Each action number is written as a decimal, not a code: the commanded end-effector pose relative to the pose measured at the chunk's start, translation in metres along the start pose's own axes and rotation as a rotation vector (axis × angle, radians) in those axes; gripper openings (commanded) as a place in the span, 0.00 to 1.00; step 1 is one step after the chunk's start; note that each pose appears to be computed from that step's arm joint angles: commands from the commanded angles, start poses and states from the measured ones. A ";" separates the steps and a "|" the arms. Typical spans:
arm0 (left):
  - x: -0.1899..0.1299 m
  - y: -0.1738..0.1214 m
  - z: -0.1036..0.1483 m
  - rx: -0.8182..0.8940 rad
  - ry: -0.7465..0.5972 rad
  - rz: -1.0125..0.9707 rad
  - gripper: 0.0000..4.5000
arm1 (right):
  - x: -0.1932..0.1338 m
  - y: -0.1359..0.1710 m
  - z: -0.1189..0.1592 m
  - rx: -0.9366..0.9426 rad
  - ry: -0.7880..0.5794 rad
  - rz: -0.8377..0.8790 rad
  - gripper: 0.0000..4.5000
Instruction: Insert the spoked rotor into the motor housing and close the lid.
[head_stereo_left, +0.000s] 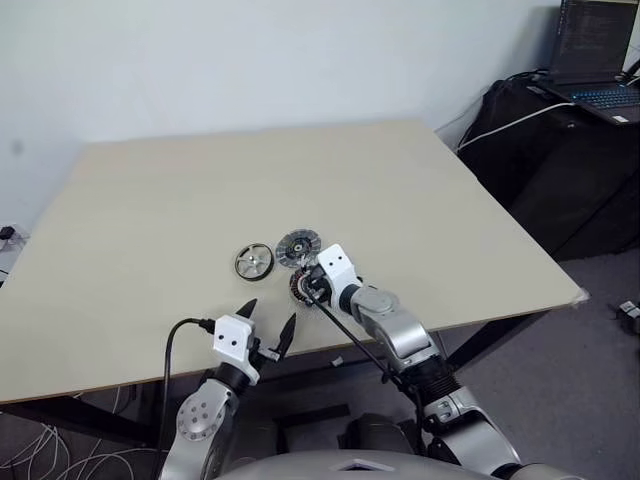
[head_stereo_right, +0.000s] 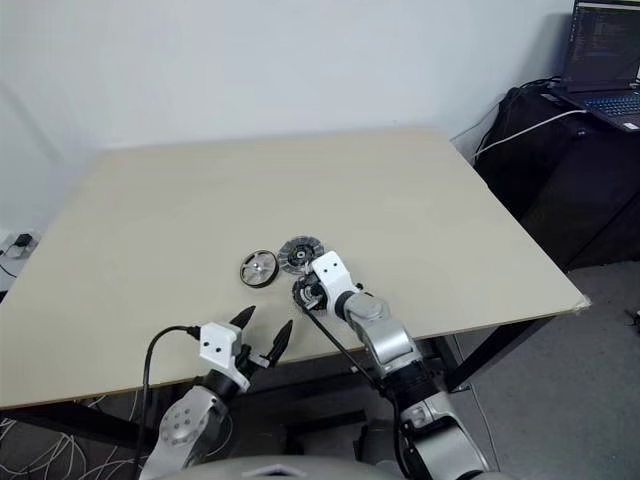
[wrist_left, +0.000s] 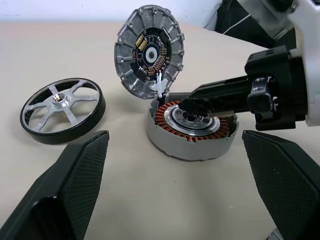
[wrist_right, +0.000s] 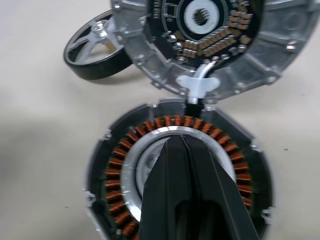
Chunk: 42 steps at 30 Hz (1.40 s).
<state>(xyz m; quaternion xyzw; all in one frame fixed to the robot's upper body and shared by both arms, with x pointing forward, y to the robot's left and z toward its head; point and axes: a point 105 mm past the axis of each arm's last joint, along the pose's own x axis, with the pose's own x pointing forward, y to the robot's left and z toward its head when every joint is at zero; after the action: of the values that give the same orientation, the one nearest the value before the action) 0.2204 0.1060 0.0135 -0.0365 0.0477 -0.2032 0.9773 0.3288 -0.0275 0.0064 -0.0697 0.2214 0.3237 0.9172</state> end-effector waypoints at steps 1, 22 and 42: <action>-0.002 0.001 0.017 0.016 -0.056 -0.003 1.00 | -0.003 -0.006 0.011 -0.009 -0.043 -0.014 0.00; -0.023 -0.021 0.036 0.016 -0.061 -0.007 1.00 | -0.013 -0.011 0.009 -0.003 -0.053 -0.039 0.00; -0.026 -0.007 0.025 0.012 -0.051 0.006 1.00 | -0.005 -0.002 -0.003 0.005 -0.002 -0.002 0.00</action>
<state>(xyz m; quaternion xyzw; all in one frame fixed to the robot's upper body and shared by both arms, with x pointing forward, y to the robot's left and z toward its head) 0.1951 0.1115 0.0343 -0.0353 0.0408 -0.1963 0.9791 0.3207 -0.0297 0.0003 -0.0657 0.2293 0.3276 0.9142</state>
